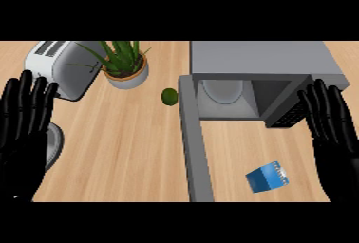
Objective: Pick up the milk, place it into the microwave and close the microwave
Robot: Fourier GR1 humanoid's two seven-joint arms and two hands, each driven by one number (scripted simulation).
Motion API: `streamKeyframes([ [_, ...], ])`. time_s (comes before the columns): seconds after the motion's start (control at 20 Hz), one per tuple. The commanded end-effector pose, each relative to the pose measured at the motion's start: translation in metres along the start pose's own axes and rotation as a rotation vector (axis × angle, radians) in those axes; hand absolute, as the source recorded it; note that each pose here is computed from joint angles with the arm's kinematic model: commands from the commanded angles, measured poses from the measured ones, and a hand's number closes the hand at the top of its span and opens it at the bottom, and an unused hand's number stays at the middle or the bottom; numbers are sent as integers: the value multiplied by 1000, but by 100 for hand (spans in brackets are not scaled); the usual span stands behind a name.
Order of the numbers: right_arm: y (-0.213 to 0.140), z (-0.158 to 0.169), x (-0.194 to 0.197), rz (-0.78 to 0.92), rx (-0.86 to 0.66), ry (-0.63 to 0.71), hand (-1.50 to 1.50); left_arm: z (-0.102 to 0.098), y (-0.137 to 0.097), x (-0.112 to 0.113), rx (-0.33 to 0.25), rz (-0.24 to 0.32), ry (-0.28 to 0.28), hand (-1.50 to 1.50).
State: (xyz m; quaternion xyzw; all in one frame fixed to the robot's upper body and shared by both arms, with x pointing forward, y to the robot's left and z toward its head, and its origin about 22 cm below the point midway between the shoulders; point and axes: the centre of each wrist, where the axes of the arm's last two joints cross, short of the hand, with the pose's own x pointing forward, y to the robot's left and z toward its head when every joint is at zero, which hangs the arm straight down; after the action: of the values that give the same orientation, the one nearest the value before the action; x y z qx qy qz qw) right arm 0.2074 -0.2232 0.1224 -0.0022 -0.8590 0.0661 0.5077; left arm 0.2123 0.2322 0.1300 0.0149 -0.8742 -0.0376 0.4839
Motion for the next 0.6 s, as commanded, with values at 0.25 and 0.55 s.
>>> streamKeyframes([
  [0.25, 40, 34, 31, 98, -132, 39, -150, 6, 42, -7, 87, -75, 61, -150],
  [0.55, 78, 61, 42, -200, -35, 88, -150, 33, 38, 0, 126, 48, 205, -150],
])
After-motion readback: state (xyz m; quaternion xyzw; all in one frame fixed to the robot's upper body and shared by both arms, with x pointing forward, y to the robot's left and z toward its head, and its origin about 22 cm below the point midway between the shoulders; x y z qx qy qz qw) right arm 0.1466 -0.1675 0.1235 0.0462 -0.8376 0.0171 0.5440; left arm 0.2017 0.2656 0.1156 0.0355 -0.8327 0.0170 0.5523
